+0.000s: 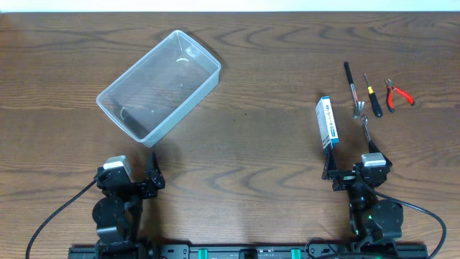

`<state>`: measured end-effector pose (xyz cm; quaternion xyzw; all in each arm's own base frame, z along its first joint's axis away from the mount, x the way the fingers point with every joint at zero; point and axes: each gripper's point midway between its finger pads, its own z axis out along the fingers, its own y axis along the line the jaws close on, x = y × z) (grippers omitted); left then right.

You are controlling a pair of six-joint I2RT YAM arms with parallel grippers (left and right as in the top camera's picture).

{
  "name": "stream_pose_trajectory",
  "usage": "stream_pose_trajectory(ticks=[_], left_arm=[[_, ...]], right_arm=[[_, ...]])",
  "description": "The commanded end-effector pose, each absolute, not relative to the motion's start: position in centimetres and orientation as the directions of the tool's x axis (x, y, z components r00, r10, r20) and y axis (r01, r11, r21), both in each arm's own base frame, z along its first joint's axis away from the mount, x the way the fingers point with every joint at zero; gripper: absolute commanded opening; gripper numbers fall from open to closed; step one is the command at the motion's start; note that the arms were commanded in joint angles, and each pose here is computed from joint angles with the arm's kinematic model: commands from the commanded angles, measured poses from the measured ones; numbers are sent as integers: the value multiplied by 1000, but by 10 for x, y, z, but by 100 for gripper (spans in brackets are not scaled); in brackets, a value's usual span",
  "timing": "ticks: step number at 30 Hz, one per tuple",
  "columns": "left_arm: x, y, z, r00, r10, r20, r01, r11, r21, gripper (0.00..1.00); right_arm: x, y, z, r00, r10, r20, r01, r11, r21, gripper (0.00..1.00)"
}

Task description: Pack container

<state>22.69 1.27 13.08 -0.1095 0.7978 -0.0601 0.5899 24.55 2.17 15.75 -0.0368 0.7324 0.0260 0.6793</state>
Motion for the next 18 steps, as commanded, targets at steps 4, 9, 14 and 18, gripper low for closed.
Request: stream_pose_trajectory(ticks=[4, 9, 14, 18], left_arm=[[227, 13, 122, -293, -233, -927, -107, 972, -210, 90], [227, 13, 122, -293, -232, -927, -107, 972, -210, 90], [227, 13, 122, -293, -233, -927, -107, 972, -210, 90], [227, 13, 122, -293, -232, -927, -107, 972, -210, 91]], right_arm=[[246, 18, 157, -71, -29, -997, -76, 997, -23, 99], [246, 18, 157, -71, -29, -997, -76, 997, -23, 99], [246, 18, 157, -71, -29, -997, -76, 997, -23, 99], [246, 18, 157, -71, -29, -997, -76, 997, -23, 99]])
